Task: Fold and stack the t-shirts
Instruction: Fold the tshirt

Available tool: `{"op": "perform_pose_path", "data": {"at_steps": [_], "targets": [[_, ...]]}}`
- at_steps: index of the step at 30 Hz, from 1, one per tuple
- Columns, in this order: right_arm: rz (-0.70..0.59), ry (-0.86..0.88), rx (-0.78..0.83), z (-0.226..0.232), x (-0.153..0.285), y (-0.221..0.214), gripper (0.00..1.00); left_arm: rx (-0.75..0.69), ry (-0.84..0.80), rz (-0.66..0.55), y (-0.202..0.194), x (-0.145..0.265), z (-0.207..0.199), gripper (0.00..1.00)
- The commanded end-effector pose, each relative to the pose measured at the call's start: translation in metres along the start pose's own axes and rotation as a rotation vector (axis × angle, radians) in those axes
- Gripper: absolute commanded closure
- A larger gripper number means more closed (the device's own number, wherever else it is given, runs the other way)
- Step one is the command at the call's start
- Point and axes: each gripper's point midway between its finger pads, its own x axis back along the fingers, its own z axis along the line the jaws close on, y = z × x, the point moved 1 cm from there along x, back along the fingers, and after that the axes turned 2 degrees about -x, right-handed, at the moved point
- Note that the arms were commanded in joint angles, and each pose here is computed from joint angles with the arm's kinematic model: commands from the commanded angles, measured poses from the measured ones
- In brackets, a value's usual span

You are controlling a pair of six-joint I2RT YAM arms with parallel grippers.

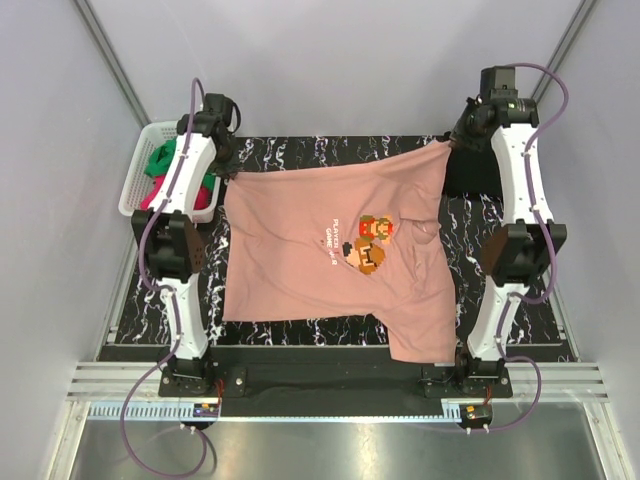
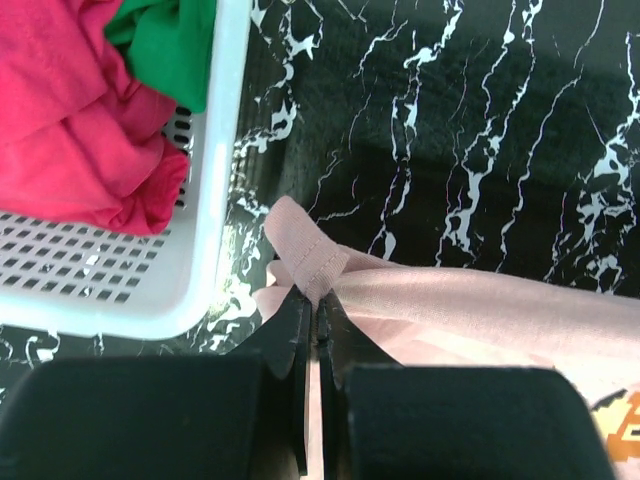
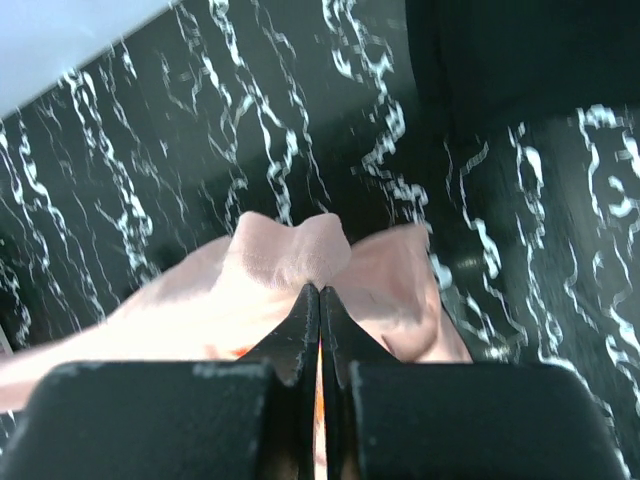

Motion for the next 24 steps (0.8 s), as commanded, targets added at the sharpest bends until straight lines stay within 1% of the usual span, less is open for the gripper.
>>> {"op": "perform_pose_path", "data": {"at_steps": [1,2,4,9,14,17,21,24], "targets": [[-0.103,0.016,0.012,0.014,0.012,0.035,1.0,0.008,0.026,-0.062,0.02,0.0,0.001,1.0],[-0.067,-0.002,0.019,0.011,-0.003,0.029,1.0,0.006,0.027,-0.064,0.021,-0.002,0.001,1.0],[-0.088,0.003,0.017,0.013,-0.004,0.037,1.0,0.001,0.028,-0.061,0.024,-0.012,-0.001,1.0],[-0.069,-0.007,0.015,0.012,-0.025,0.035,1.0,-0.01,0.025,-0.054,0.027,-0.034,-0.005,1.0],[-0.092,-0.002,0.022,0.014,-0.037,0.042,1.0,0.007,-0.003,-0.056,0.033,-0.046,-0.009,1.0],[-0.107,0.026,0.019,0.02,-0.042,0.047,1.0,0.017,-0.003,-0.069,0.039,-0.048,-0.006,1.0],[-0.147,0.056,0.018,0.027,-0.042,0.057,1.0,0.039,-0.004,-0.105,0.052,-0.041,0.001,1.0],[-0.147,0.112,0.02,0.037,-0.043,0.059,1.0,0.052,-0.02,-0.131,0.06,-0.032,0.001,1.0]]}}
